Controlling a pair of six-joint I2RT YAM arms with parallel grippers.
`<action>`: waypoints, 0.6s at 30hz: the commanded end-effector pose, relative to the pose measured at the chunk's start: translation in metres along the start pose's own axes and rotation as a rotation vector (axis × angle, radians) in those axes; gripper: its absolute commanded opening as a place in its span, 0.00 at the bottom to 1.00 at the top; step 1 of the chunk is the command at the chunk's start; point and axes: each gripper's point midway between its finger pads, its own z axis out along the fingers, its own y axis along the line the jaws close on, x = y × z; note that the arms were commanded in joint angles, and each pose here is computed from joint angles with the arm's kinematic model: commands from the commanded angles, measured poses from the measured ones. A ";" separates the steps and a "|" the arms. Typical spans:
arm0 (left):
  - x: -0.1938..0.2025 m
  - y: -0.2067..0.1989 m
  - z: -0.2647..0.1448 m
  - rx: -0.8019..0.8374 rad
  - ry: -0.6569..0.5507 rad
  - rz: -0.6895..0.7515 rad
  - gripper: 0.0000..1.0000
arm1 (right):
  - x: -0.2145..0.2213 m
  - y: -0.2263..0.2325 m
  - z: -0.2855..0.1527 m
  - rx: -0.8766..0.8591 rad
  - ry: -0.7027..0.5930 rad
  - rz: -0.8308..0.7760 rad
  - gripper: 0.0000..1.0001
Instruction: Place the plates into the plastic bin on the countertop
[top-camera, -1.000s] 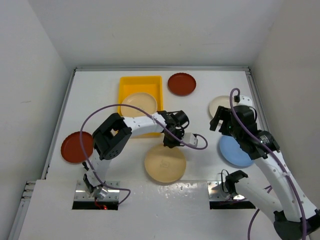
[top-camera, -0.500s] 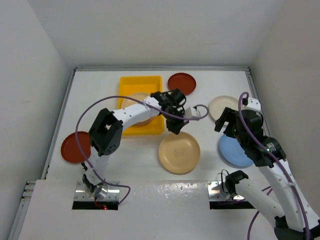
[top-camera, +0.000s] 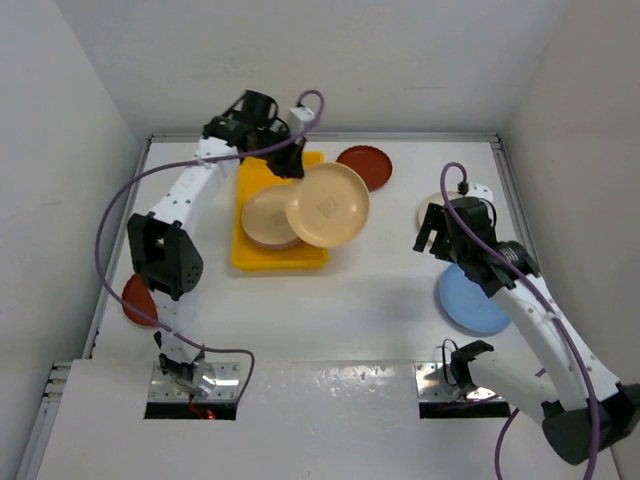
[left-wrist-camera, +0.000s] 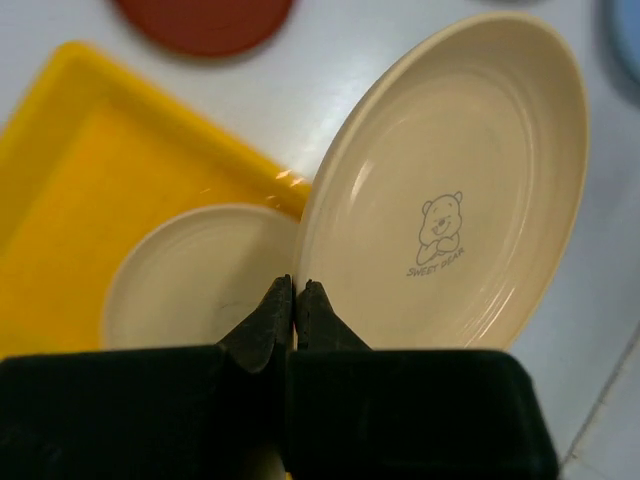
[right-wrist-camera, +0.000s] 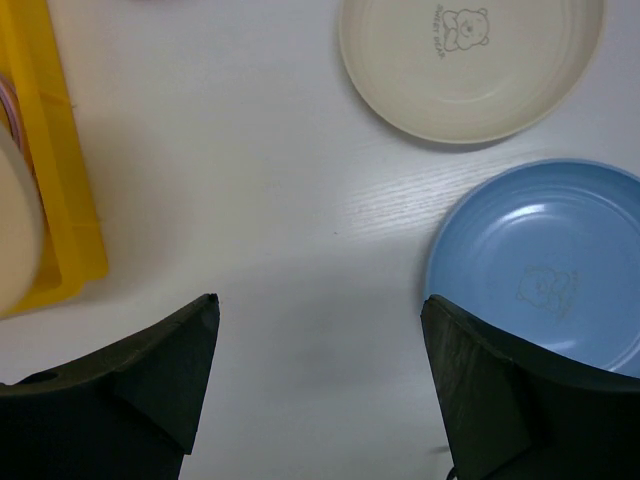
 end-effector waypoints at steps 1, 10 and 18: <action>-0.012 0.047 -0.050 -0.203 -0.053 -0.042 0.00 | -0.033 0.032 0.014 -0.081 -0.053 -0.006 0.81; 0.047 0.127 -0.072 -0.264 -0.043 -0.273 0.00 | -0.045 0.078 0.082 -0.169 0.117 -0.061 0.81; 0.091 0.159 -0.048 -0.262 0.031 -0.367 0.00 | -0.067 0.102 0.112 -0.194 0.197 -0.070 0.80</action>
